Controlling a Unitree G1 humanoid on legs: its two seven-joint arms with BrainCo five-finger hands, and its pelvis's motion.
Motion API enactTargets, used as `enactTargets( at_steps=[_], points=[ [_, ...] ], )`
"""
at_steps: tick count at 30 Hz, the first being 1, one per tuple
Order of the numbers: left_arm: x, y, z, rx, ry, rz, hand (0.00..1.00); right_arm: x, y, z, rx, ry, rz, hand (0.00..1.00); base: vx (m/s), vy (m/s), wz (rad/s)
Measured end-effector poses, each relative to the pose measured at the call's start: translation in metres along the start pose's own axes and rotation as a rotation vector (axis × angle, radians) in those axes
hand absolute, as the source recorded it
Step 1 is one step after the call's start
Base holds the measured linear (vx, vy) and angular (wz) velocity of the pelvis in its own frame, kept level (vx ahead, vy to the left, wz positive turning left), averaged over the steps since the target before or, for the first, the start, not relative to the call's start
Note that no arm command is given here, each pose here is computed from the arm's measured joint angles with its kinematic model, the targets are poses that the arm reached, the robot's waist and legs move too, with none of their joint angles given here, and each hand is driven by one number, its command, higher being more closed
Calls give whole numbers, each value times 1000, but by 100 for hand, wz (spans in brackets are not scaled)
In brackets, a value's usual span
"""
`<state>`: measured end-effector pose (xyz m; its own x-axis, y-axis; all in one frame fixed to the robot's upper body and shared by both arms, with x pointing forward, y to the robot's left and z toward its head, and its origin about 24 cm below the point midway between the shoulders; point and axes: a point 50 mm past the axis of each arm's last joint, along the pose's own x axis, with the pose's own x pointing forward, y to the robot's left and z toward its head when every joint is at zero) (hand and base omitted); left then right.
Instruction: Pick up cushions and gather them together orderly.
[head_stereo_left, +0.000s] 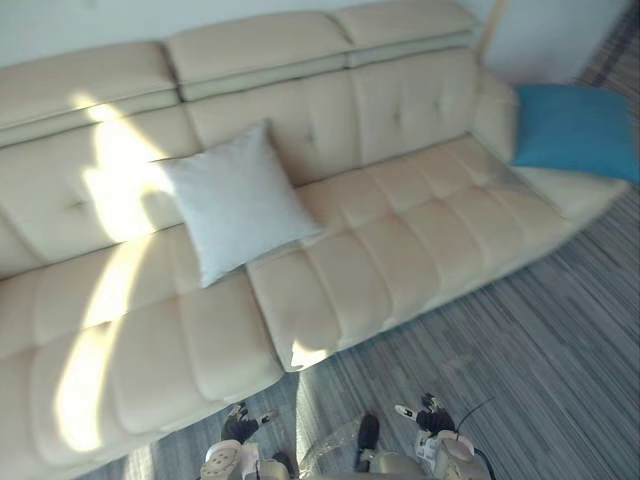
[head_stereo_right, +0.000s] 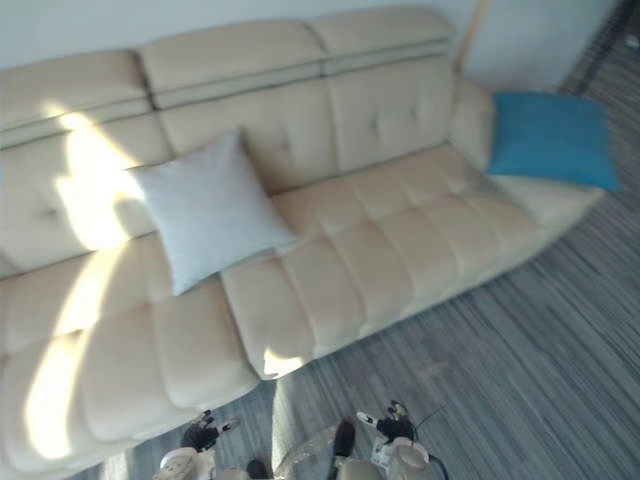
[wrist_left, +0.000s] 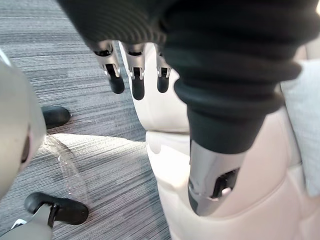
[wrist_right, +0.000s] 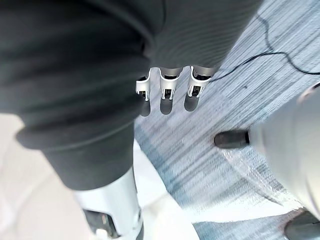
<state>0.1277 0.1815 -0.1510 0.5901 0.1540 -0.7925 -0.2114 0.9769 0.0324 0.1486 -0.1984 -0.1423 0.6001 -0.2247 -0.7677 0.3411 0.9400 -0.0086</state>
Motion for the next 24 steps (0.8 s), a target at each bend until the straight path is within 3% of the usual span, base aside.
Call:
enactTargets(
  at_steps=[13, 20, 24],
  points=[
    [3, -11, 21, 20, -80, -41, 0, -4, -18, -19, 43, 74, -72, 0, 119, -145, -101],
    [3, -28, 30, 16, -113, -82, 0, -2, -17, -14, 66, 59, -92, 0, 278, 120, -109],
    [4, -20, 29, 9, -109, -63, 0, -3, -7, -17, 71, 69, -66, 0, 426, 230, -100]
  ],
)
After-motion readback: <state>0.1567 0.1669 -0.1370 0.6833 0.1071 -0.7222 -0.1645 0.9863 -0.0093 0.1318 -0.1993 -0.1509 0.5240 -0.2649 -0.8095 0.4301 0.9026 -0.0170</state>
